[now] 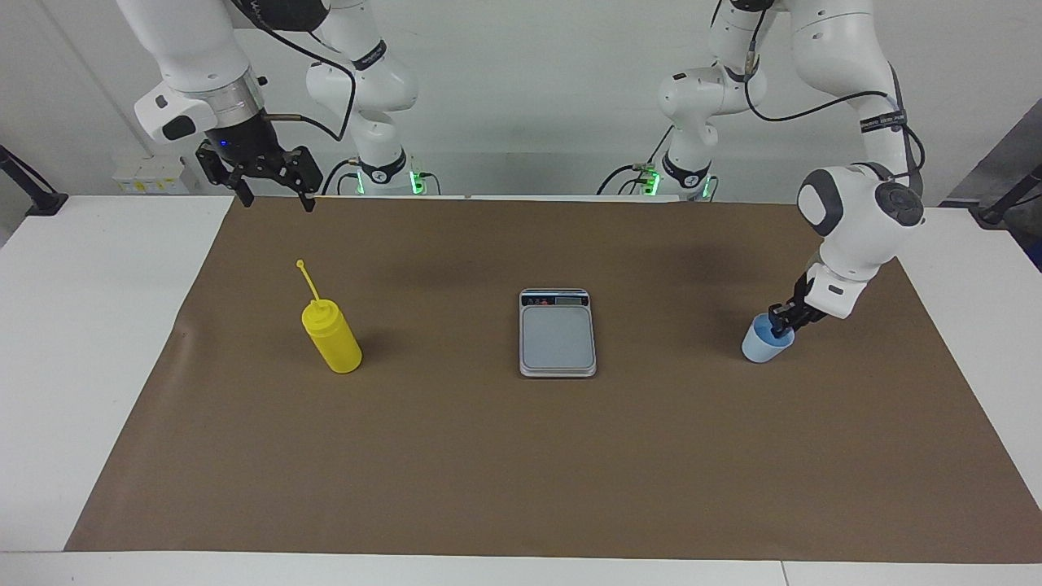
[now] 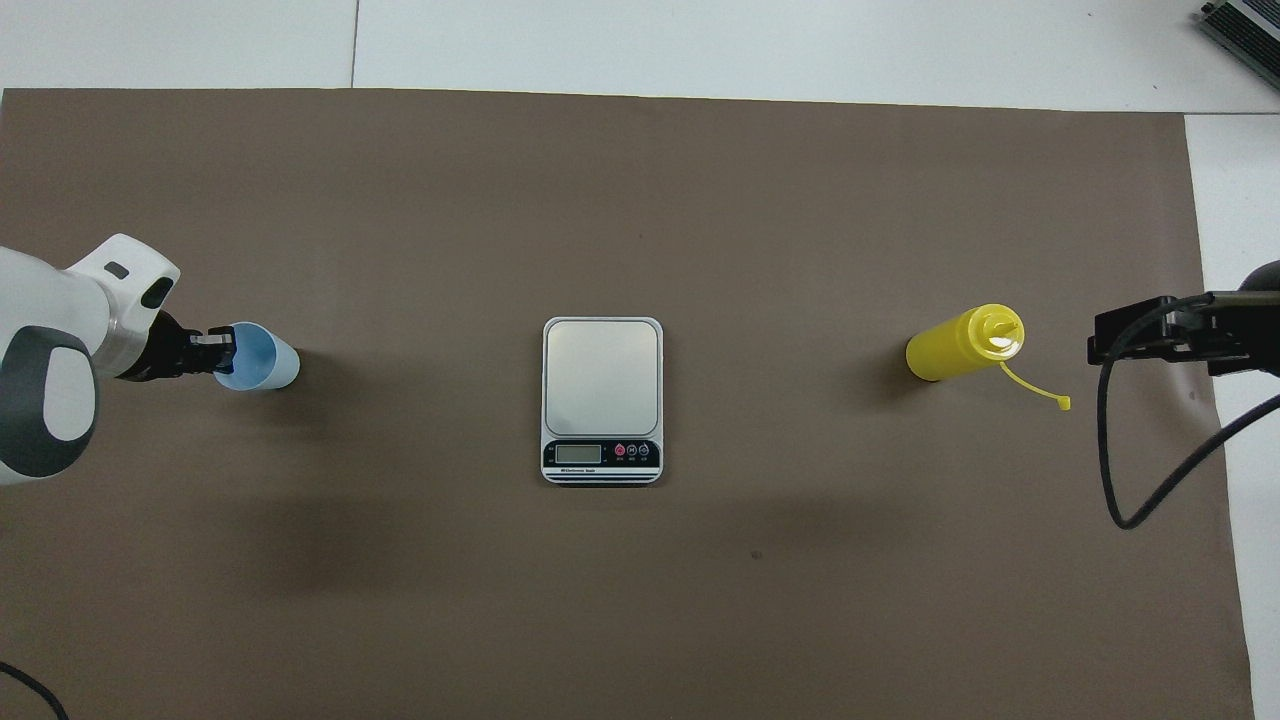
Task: Pour seasoning into cup on scale with both arms
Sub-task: 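Lift the blue cup with the left gripper and carry it over the scale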
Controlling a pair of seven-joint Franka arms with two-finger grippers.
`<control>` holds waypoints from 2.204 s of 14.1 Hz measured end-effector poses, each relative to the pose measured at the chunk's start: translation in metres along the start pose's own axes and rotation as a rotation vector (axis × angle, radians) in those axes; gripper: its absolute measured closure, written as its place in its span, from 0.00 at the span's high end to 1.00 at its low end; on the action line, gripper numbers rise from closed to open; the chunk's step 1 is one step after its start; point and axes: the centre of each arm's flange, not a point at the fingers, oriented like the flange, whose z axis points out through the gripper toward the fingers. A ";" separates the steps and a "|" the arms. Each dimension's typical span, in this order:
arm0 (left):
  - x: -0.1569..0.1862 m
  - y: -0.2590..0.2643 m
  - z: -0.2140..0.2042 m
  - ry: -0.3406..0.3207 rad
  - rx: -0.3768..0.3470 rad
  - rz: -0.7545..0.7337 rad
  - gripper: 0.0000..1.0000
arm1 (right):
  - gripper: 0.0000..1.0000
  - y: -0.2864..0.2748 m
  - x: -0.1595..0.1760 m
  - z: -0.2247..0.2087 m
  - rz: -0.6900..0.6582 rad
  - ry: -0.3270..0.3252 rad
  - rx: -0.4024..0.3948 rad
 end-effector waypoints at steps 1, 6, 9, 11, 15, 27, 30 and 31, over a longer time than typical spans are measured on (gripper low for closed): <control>0.005 0.002 -0.013 -0.007 -0.001 0.002 0.03 | 1.00 0.000 0.000 0.000 0.000 0.000 0.000; 0.021 0.015 -0.086 -0.025 -0.004 0.027 0.03 | 1.00 0.000 0.000 0.000 0.000 0.000 0.000; 0.020 0.049 -0.103 -0.008 -0.005 0.084 0.03 | 1.00 0.000 0.000 0.000 0.000 0.000 0.000; 0.013 0.085 -0.106 0.000 0.014 0.145 0.03 | 1.00 0.000 0.000 0.000 0.000 0.000 0.000; -0.007 0.154 -0.102 0.000 0.026 0.138 0.03 | 1.00 0.000 0.000 0.000 0.000 0.000 0.000; -0.081 0.313 -0.088 0.046 -0.019 0.027 0.03 | 1.00 0.000 0.000 0.000 0.000 0.000 0.000; -0.096 0.345 -0.065 0.036 -0.020 0.024 0.03 | 1.00 0.000 0.000 0.000 0.000 0.000 0.000; -0.100 0.355 -0.056 0.038 -0.024 0.022 0.03 | 1.00 0.000 0.000 0.000 0.000 0.000 0.000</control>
